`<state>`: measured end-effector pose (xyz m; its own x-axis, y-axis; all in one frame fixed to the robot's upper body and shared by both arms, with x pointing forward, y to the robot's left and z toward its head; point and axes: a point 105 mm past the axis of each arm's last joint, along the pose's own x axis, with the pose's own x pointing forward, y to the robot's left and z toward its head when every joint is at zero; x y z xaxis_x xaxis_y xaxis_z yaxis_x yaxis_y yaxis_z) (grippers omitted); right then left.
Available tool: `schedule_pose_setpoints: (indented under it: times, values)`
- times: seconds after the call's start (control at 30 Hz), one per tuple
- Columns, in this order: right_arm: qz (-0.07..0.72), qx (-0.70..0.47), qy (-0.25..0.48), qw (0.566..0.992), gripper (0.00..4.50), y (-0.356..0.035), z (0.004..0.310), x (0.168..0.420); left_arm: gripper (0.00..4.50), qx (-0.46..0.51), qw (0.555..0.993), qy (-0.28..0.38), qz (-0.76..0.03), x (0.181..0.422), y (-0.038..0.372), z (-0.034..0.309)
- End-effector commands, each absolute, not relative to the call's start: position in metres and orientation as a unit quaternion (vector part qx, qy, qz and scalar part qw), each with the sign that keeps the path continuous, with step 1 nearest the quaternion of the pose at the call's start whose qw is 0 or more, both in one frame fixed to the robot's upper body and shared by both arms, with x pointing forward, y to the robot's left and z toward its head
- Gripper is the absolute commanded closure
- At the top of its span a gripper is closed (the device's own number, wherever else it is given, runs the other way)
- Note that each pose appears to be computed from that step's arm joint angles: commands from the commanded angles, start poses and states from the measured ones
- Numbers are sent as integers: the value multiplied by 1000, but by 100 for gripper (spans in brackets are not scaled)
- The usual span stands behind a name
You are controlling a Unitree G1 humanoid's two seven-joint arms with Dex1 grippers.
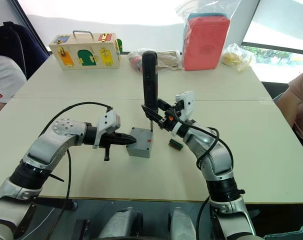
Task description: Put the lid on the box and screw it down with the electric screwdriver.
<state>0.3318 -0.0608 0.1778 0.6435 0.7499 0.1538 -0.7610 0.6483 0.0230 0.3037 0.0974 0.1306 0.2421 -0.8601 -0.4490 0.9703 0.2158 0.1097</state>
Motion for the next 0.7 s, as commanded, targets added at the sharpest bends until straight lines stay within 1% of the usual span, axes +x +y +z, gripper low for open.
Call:
schedule_pose_setpoints:
  times: [0.03, 0.17, 0.27, 0.7]
  values:
    - [406, 14, 25, 913, 275, -66, 130, 330, 450, 194, 763, 165, -595, 303, 100, 121]
    - [406, -16, 31, 913, 275, -67, 120, 328, 450, 194, 761, 165, -596, 303, 99, 119]
    - [395, -31, 22, 918, 275, -70, 119, 330, 450, 195, 761, 165, -597, 302, 98, 118]
    - [405, 30, -1, 914, 275, -64, 133, 327, 450, 220, 750, 183, -596, 302, 100, 104]
